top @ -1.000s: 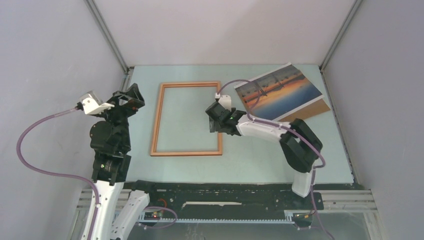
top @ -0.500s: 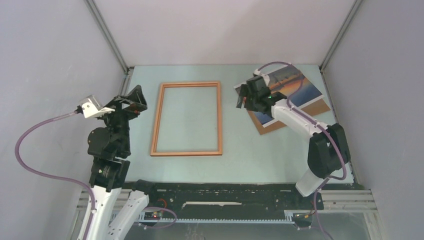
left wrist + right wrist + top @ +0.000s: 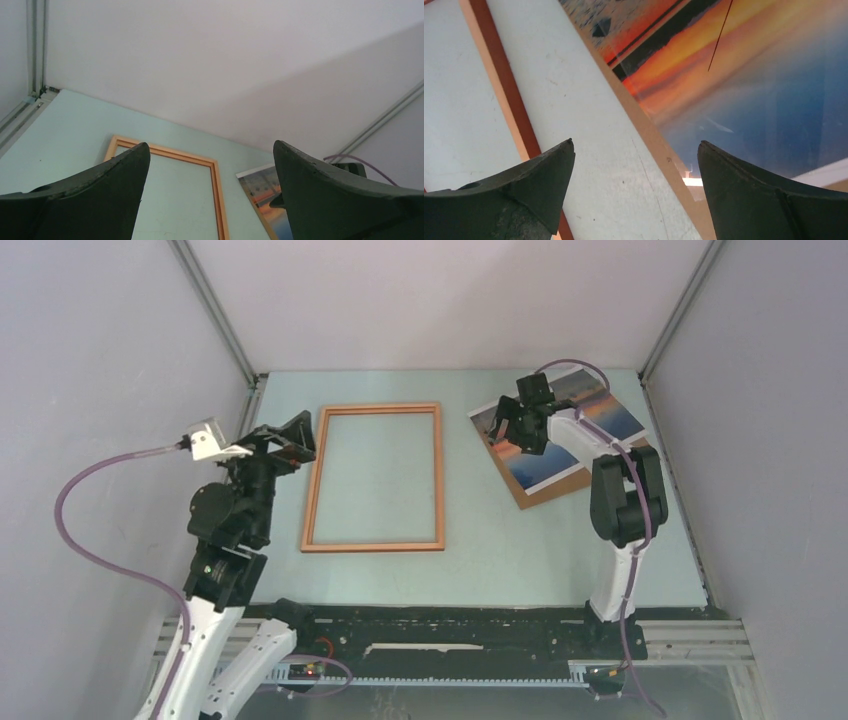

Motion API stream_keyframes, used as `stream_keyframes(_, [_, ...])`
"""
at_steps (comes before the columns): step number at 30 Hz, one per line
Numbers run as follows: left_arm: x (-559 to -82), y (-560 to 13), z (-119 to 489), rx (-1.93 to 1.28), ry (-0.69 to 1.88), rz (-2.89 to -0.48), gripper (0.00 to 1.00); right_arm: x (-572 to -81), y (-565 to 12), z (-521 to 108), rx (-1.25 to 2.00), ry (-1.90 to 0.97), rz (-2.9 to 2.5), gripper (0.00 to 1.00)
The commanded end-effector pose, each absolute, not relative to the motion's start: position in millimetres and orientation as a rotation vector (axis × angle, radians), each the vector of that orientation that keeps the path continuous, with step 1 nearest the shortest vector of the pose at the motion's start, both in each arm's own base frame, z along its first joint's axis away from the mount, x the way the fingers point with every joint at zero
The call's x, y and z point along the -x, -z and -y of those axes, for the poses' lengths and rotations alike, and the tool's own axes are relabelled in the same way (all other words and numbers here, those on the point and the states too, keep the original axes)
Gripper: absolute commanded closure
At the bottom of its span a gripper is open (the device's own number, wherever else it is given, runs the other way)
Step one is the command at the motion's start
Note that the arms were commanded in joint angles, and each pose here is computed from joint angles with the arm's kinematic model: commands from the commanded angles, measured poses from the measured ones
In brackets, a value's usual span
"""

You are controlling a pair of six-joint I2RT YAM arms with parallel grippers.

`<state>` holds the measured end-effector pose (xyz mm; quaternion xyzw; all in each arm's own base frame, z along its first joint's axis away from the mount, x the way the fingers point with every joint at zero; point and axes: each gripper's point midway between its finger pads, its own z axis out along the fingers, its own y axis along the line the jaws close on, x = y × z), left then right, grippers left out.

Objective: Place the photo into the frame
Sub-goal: Adjust the photo frame item at the center of the board.

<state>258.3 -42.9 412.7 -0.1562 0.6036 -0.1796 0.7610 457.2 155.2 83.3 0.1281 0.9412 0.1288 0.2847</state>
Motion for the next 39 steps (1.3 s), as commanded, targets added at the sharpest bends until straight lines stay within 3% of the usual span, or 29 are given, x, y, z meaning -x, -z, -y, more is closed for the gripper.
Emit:
stream_keyframes(1, [-272.1,-407.3,62.9,0.268,0.428,-1.367,0.0,-465.7,-77.7,-156.3,-0.353,-0.382,-2.566,0.0])
stream_keyframes(13, [-283.2,-399.2,78.1,0.221,0.462,-1.421,0.0,-455.3,-32.0,-150.8,-0.391,-0.417,-2.672,0.03])
stream_keyframes(24, [-286.1,-395.7,79.5,0.219,0.459,-1.436,0.0,-387.0,-7.7,-151.4,-0.385,-0.442,-2.764,0.07])
stream_keyframes(32, [-292.2,-389.0,85.2,0.21,0.47,-1.464,0.0,-339.5,-23.7,-141.5,-0.359,-0.429,-2.752,0.08])
stream_keyframes(36, [-301.9,-380.2,92.7,0.207,0.483,-1.509,0.0,-347.6,-55.2,-137.6,-0.337,-0.428,-2.661,0.06])
stream_keyframes(39, [-308.4,-373.8,100.7,0.252,0.534,-1.541,0.0,-369.7,-80.5,-117.1,-0.453,-0.257,-2.566,0.02])
